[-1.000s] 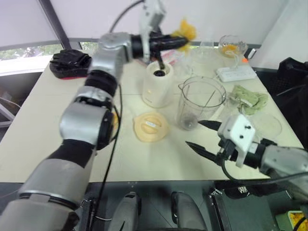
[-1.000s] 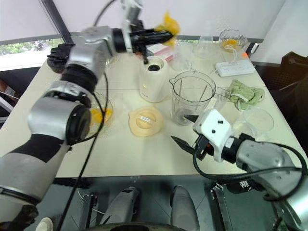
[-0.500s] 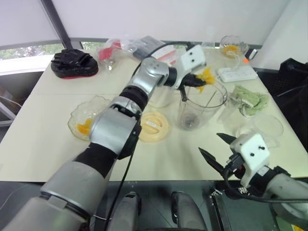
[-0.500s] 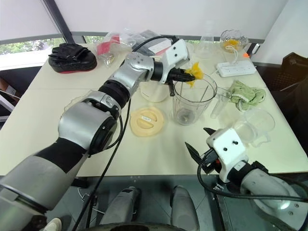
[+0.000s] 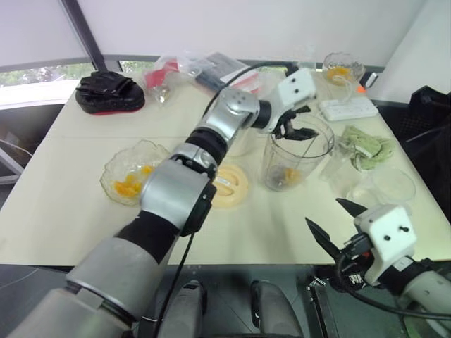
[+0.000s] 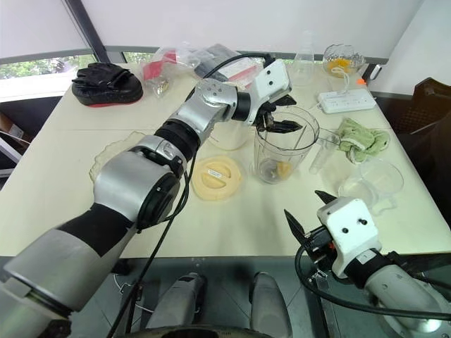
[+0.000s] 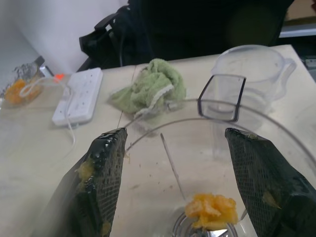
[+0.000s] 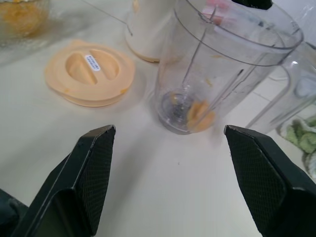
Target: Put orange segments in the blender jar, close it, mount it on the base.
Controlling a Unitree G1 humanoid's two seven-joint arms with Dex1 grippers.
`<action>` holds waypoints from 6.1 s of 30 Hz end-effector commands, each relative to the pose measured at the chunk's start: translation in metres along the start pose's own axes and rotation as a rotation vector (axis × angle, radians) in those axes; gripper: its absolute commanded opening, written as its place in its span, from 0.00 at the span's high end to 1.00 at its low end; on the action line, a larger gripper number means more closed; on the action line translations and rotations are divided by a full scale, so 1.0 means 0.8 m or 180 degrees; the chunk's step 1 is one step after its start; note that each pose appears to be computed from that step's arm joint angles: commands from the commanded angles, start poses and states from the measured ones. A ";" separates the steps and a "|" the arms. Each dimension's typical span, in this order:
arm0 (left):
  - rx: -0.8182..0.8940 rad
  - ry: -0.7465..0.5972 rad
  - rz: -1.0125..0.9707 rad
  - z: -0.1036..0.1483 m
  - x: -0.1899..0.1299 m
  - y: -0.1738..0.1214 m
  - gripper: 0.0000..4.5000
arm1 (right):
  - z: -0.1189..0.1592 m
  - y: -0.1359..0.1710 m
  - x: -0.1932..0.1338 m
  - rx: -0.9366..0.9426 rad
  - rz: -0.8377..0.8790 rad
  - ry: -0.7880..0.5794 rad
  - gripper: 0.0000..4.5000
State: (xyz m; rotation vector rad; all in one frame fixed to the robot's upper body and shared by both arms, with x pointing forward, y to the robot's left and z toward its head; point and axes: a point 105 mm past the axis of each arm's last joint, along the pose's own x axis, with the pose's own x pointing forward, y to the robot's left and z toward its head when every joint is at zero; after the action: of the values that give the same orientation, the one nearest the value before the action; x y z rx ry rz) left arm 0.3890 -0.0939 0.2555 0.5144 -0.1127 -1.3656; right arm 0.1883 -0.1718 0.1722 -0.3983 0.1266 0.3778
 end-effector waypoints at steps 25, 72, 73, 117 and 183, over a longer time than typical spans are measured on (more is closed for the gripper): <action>-0.0869 -0.0722 0.0474 -0.105 -0.147 -0.061 0.27 | -0.091 -0.165 -0.028 0.0325 -0.2117 -0.0009 0.18; -0.1090 -0.0315 0.0567 -0.143 -0.150 -0.127 0.27 | -0.180 -0.190 0.009 0.0743 -0.2458 0.0323 0.18; -0.1086 -0.0311 0.0574 -0.143 -0.151 -0.127 0.27 | -0.182 -0.191 0.008 0.0735 -0.2474 0.0345 0.18; -0.0997 -0.0225 0.0535 -0.143 -0.152 -0.138 0.27 | -0.209 -0.227 0.020 0.1693 -0.3303 0.0267 0.18; -0.1138 -0.0154 0.0697 -0.173 -0.177 -0.145 0.26 | 0.147 -0.235 0.080 -0.0763 -0.2162 -0.1325 0.99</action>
State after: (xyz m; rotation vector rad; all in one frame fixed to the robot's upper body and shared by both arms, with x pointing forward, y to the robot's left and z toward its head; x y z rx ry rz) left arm 0.3050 0.0660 0.1035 0.1878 0.0895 -1.1663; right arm 0.3336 -0.2660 0.3075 -0.5241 -0.3566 -0.1827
